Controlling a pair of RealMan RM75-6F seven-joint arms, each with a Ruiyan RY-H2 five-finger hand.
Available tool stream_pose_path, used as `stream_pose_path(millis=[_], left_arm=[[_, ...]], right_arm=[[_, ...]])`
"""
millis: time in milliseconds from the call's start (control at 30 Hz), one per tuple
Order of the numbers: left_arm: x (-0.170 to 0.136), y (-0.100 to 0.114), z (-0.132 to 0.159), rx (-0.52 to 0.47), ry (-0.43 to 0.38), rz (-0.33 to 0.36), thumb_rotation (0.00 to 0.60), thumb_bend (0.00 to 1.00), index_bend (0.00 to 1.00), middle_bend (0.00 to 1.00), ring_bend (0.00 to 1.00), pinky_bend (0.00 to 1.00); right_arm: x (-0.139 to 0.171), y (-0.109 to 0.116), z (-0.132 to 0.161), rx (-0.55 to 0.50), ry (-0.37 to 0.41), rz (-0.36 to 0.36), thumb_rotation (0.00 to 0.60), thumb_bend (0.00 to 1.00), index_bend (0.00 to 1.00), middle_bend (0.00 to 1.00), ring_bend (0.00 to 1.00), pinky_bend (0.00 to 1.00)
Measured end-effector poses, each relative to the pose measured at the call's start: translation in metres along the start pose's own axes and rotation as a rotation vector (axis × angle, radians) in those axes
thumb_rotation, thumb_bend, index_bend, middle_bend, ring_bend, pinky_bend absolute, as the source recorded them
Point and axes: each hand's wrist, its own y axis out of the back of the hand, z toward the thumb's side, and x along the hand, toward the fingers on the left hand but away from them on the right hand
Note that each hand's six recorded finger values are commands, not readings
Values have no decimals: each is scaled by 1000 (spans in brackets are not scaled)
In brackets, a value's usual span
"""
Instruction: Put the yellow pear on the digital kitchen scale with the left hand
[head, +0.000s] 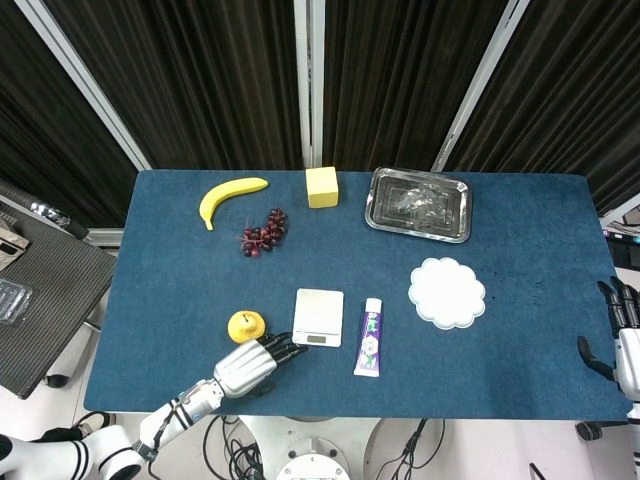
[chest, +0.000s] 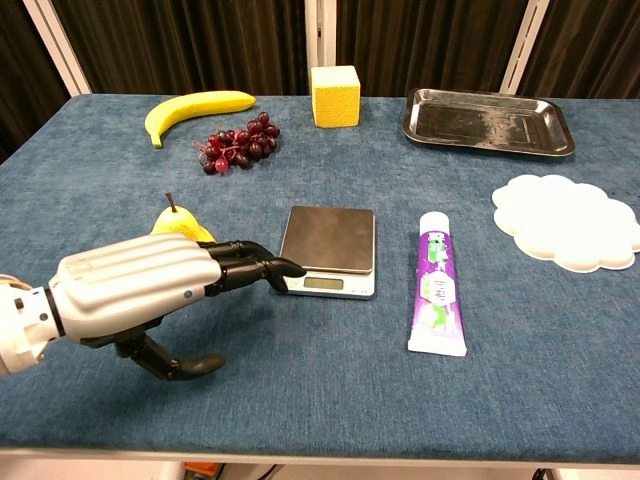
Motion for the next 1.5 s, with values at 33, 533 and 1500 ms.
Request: stream_pose_path(millis=[33,533,1500], left_arm=[[1,0,-1,10,5,-3,600,352,62,202,127,370],[9,2,-5,68,40,2,600,353,67,217,206,471],[15,-4,-10,60,50,6,600,364,79,163,204,468]], right_arm=[[0,0,0,0,0,0,600,291,0,0,0,0],[-3,-1,-3,-2,-3,4,600,294,0,0,0,0],[-3,-7,-6,2,-13,24,600,294,0,0,0,0]])
